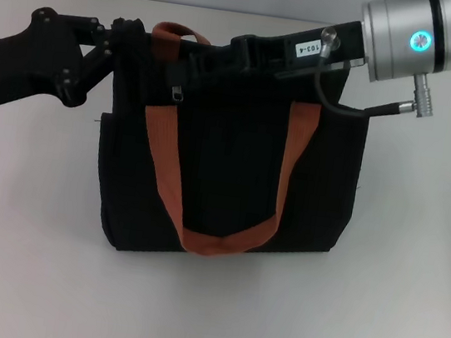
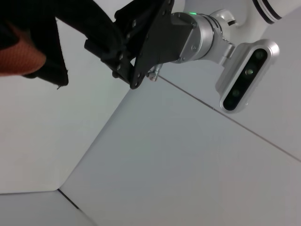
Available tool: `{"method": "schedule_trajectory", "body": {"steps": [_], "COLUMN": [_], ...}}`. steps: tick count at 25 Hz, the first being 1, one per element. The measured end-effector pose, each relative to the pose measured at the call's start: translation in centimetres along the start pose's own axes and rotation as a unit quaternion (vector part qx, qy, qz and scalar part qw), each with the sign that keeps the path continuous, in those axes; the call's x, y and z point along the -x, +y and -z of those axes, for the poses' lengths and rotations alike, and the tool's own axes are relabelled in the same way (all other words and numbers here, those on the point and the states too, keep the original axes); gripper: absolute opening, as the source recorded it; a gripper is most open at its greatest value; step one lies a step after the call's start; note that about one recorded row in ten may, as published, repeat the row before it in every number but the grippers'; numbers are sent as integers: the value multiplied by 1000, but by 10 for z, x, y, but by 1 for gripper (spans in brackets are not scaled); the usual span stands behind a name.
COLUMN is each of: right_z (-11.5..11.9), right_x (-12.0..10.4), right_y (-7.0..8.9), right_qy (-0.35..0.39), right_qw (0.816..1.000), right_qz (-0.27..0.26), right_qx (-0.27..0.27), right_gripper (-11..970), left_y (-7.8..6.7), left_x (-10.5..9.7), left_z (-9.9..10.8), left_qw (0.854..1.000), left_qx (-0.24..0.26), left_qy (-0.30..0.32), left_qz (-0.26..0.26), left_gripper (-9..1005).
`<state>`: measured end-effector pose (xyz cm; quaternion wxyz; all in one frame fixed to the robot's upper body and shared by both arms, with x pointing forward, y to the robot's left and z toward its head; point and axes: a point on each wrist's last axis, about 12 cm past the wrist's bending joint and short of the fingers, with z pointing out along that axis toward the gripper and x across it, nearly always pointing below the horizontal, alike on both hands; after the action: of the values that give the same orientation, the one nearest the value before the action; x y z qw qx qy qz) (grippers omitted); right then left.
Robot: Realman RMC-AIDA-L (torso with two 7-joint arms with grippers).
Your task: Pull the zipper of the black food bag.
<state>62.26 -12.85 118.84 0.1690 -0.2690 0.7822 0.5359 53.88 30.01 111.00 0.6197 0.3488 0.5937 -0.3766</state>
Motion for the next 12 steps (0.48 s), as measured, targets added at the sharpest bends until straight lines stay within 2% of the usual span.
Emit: {"method": "schedule_trajectory", "body": {"steps": [5,12], "right_z": [5,7], "right_x": [2,1], "right_y": [0,-2], "right_qy": [-4,0], "right_qw": [1000,1000], "right_qz": [7,7], "right_qx": [-5,-13], "right_gripper": [380,380], "left_y": [2,2], "left_x": [3,6], "left_z": [-1,-1], "left_qw": [1000,1000], "left_qx": [-2,-5], "left_qy": [-3,-14], "left_qz": [5,7], "left_gripper": [25,26]}}
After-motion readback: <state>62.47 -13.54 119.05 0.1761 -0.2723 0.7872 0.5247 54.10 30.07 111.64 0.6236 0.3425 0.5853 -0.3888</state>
